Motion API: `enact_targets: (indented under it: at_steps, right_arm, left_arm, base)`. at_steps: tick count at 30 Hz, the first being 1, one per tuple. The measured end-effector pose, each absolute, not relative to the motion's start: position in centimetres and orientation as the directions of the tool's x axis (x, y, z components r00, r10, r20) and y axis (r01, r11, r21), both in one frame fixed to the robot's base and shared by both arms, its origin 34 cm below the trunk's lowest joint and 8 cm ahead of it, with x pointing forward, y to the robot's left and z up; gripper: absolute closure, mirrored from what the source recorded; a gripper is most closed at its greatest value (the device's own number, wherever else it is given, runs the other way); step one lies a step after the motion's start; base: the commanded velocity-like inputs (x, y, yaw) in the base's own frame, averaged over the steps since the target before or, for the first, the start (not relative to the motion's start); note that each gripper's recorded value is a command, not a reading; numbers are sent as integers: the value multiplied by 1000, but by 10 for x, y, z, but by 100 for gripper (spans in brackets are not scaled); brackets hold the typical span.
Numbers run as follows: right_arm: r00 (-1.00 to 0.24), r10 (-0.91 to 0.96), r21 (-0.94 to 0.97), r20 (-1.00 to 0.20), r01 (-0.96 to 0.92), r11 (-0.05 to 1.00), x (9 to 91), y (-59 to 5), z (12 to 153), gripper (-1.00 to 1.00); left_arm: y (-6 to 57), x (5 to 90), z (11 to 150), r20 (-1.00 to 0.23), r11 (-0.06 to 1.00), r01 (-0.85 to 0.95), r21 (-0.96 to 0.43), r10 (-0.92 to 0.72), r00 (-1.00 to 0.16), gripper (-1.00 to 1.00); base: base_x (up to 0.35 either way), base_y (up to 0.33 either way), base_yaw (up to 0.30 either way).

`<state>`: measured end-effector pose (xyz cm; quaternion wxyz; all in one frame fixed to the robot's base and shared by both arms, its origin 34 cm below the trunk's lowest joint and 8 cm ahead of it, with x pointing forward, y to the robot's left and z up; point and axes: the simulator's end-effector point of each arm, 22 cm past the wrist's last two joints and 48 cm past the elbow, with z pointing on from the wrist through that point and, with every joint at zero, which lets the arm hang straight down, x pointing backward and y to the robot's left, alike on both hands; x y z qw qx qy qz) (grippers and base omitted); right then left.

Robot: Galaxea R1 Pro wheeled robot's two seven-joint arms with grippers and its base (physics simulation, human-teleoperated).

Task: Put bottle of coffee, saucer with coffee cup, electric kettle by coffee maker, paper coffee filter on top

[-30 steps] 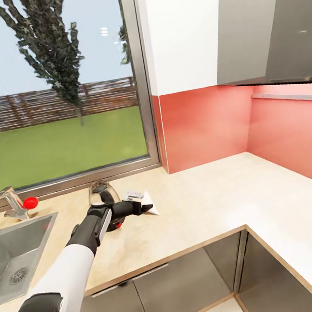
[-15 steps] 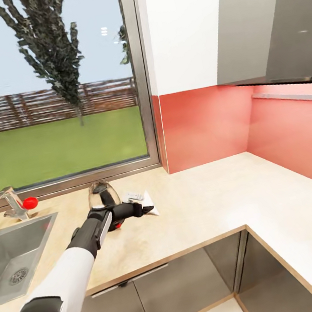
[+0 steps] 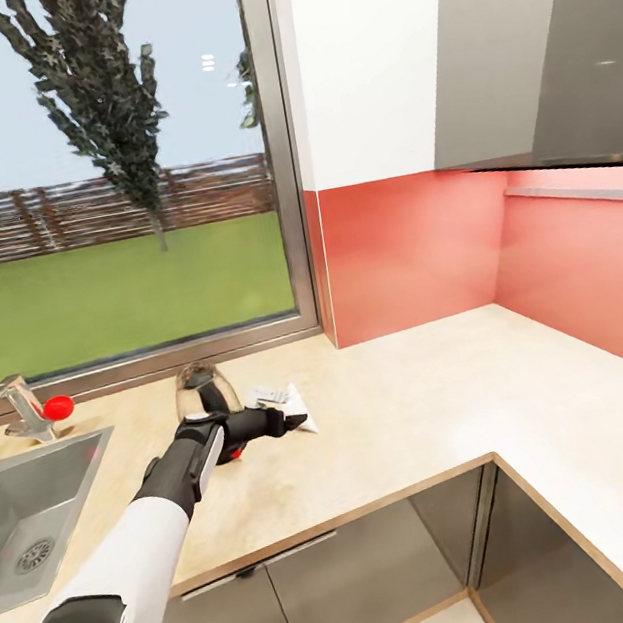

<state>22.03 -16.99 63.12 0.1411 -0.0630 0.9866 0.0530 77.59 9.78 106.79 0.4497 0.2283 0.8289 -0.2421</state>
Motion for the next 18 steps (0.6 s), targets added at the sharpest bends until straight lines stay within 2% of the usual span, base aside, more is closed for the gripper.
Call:
enact_targets:
  at_steps: [6,18]
  right_arm:
    - [-952,-93,112,-293,-131,985,223,-151,634,-100]
    - [-951,-92,115,-294,-131,985,224,-148,634,-100]
  left_arm:
    - [91,787,1095,-875,774,607,-178,158,-458,-100]
    - [107,789,1094,-879,787,575,-221,95,-467,-100]
  base:
    - [0,0,0]
    - [0,0,0]
